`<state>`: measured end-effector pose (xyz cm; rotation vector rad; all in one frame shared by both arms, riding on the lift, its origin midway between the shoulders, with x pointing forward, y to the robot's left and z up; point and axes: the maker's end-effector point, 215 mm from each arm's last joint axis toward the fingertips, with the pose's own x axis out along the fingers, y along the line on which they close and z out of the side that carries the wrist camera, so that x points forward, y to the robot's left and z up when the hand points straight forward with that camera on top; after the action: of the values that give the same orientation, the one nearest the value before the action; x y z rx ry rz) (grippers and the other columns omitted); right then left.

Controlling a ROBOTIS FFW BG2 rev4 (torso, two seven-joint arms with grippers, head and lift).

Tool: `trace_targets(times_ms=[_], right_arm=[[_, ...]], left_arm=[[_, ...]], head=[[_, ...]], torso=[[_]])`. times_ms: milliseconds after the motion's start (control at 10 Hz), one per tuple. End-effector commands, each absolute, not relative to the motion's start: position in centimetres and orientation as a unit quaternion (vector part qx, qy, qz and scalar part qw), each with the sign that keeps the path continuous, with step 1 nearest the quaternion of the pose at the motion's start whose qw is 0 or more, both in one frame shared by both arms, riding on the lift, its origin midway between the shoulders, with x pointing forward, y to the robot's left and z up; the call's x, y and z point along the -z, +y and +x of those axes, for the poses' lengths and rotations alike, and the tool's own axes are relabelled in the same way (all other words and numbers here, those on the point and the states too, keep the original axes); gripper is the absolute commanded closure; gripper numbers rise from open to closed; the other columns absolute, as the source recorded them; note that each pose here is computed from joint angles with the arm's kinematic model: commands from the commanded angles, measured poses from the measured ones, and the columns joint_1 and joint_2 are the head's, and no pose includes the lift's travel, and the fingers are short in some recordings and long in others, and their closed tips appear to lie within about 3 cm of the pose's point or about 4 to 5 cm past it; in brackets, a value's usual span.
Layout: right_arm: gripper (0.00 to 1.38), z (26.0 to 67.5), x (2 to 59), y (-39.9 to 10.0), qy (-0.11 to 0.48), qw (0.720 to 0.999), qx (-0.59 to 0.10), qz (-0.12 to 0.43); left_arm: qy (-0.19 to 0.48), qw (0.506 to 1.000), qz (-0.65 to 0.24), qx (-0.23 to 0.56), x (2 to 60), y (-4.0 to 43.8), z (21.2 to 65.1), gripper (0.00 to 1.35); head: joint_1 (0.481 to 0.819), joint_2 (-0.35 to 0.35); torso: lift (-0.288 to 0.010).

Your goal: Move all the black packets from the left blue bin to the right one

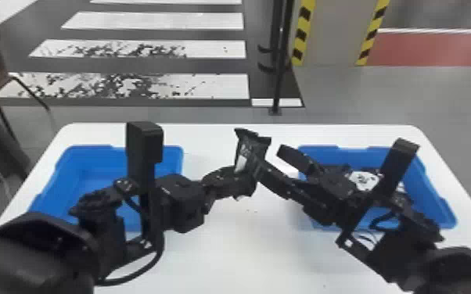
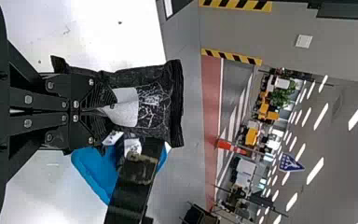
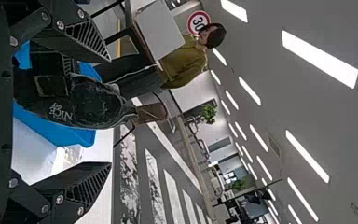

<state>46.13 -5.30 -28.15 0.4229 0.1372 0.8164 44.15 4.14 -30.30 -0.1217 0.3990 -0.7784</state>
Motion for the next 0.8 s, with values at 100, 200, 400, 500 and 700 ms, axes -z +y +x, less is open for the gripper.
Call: trace_targets(times_ms=[100, 200, 400, 500, 700], right_arm=[[0.26, 46.92, 28.17, -4.45, 0.067, 0.890, -0.397, 0.216], [0.41, 46.98, 27.93, -4.12, 0.066, 0.887, -0.400, 0.219], [1.30, 47.27, 27.62, -4.28, 0.056, 0.890, -0.397, 0.217], [1.28, 47.25, 27.57, -4.25, 0.056, 0.890, -0.397, 0.219], [1.28, 46.94, 27.40, -4.02, 0.055, 0.884, -0.401, 0.234]], left_arm=[[0.190, 0.895, -0.066, 0.398, 29.74, 2.35, 43.45, 1.21], [0.193, 0.894, -0.067, 0.399, 29.92, 2.23, 43.29, 1.21], [0.194, 0.894, -0.067, 0.398, 29.97, 2.32, 43.31, 1.21], [0.193, 0.895, -0.068, 0.397, 29.86, 2.47, 43.42, 1.21], [0.182, 0.900, -0.070, 0.390, 29.44, 2.98, 43.82, 1.21]], head=[[0.695, -0.019], [0.695, -0.025], [0.695, -0.023], [0.695, -0.024], [0.695, -0.022]], torso=[[-0.140], [-0.140], [-0.140], [-0.140], [-0.140]])
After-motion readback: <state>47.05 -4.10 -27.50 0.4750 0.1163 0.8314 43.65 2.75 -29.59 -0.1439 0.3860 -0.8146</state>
